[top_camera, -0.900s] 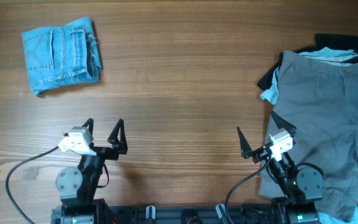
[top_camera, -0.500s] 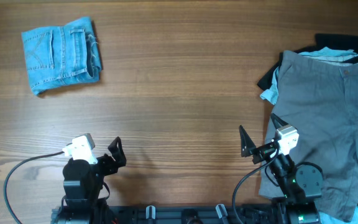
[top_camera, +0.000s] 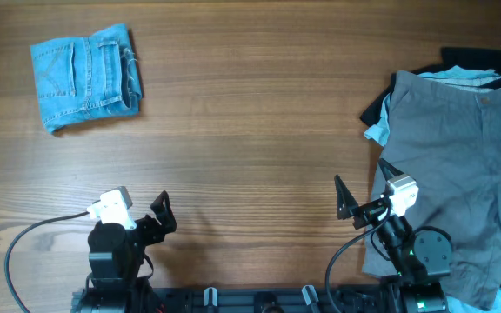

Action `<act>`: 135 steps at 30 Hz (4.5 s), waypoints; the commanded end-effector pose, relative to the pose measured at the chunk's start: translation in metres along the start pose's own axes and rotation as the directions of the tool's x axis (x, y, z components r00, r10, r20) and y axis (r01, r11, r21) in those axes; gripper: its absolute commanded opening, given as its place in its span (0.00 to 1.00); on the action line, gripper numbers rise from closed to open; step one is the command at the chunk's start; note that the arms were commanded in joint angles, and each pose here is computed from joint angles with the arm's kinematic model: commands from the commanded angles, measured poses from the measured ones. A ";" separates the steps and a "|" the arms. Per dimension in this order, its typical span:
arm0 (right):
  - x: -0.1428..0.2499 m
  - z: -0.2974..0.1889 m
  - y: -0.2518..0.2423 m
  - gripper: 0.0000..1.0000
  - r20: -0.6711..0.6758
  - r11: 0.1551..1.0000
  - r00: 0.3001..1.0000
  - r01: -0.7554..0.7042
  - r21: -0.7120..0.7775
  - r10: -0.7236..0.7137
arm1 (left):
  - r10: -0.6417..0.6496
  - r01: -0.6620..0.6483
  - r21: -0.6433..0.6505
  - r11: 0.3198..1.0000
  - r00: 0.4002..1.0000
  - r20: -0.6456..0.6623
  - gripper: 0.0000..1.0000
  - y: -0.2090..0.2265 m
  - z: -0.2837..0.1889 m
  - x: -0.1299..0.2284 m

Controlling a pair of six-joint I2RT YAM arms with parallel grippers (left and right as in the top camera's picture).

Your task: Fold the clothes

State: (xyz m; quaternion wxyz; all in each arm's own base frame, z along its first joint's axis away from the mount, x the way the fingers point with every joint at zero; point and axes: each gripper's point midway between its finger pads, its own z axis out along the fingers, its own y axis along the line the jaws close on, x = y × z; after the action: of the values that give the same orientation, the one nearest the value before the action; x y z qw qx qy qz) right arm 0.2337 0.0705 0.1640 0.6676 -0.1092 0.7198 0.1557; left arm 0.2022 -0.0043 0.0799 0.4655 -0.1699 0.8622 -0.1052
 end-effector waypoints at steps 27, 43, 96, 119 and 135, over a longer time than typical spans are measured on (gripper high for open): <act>-0.014 -0.003 -0.002 1.00 0.035 1.000 0.999 -0.019 0.016 0.018 | -0.006 0.007 -0.079 0.997 1.000 0.011 1.00 0.014 0.000 0.000; -0.059 -0.005 0.028 1.00 -0.019 0.988 0.997 -0.071 -0.137 0.069 | -0.097 -0.042 0.246 0.968 0.845 0.526 1.00 -0.061 -0.049 -0.141; -0.007 0.129 -0.273 0.04 -0.536 0.661 0.611 0.027 0.750 0.583 | 0.203 -0.134 0.176 0.975 0.856 -0.476 1.00 -0.133 0.055 -0.137; 0.091 0.135 -0.213 0.66 -0.794 0.846 0.305 -0.090 0.526 0.526 | 0.197 -0.135 0.163 0.977 0.858 -0.475 1.00 -0.131 0.056 -0.137; 0.018 0.099 -0.260 0.04 -0.579 0.672 0.453 -0.062 0.738 0.677 | 0.198 -0.135 0.164 0.977 0.859 -0.472 1.00 -0.131 0.056 -0.138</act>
State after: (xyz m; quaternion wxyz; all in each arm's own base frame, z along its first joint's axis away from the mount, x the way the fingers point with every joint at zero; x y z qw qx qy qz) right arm 0.4199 -0.1179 0.0800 0.1439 0.2047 0.9682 -0.0030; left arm 0.3415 -0.0729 0.1968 0.2453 -0.0411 0.9547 -0.1637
